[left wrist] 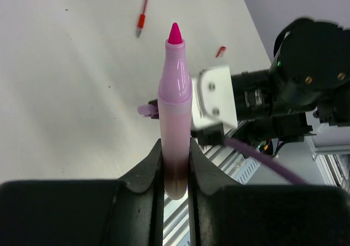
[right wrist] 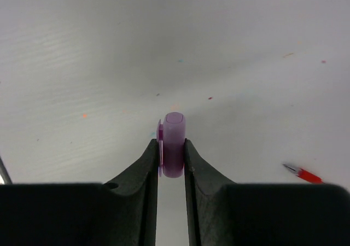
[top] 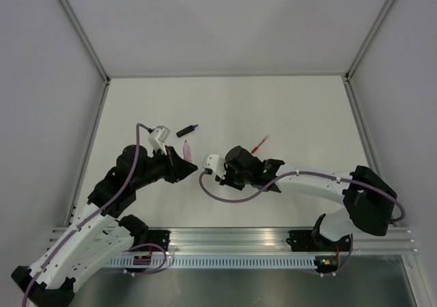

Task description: Insert the pens into the pen caps

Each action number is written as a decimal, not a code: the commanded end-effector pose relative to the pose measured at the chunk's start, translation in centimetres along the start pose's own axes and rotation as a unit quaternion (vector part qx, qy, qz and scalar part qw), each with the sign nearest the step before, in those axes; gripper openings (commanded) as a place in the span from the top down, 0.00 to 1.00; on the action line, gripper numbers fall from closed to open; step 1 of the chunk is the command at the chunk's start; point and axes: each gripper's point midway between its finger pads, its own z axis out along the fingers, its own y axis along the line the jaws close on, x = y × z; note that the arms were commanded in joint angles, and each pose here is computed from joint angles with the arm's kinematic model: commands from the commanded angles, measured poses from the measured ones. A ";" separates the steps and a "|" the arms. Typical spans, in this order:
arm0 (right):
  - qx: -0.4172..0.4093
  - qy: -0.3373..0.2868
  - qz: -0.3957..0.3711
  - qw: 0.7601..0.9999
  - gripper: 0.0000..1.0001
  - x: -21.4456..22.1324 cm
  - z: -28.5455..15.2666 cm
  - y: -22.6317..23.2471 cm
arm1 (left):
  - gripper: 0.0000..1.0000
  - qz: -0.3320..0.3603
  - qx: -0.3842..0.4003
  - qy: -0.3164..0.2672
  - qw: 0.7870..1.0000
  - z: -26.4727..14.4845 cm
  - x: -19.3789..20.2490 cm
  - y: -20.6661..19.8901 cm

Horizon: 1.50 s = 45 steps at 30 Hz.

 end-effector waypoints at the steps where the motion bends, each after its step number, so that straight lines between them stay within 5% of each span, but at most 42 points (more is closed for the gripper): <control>1: 0.092 -0.032 0.106 0.990 1.00 -3.2 -1.7 -4.9 | 0.98 0.016 0.102 -0.015 0.995 0.9 -0.6 -3.2; 9: 0.145 -0.051 0.271 0.950 1.00 -5.3 -4.6 -12.0 | 0.98 0.034 0.197 0.027 0.979 3.0 2.0 -4.4; 17: 0.169 -0.223 0.337 0.899 1.00 -12.5 -11.7 -16.4 | 0.98 0.097 0.305 0.013 0.947 1.8 1.5 -8.2; 25: 0.098 -0.418 0.328 0.841 1.00 -18.9 -19.5 -14.0 | 0.98 0.096 0.342 -0.009 0.935 0.5 0.4 -10.0; 31: 0.021 -0.550 0.329 0.767 1.00 -21.0 -24.3 -11.3 | 0.98 0.090 0.387 -0.012 0.917 -0.6 0.3 -11.3; 39: -0.066 -0.625 0.322 0.708 1.00 -21.8 -27.0 -8.6 | 0.98 0.093 0.409 -0.028 0.907 -1.7 -0.1 -12.2; 45: -0.091 -0.635 0.325 0.695 1.00 -21.9 -27.1 -8.0 | 0.98 0.094 0.406 -0.024 0.909 -1.3 0.1 -12.0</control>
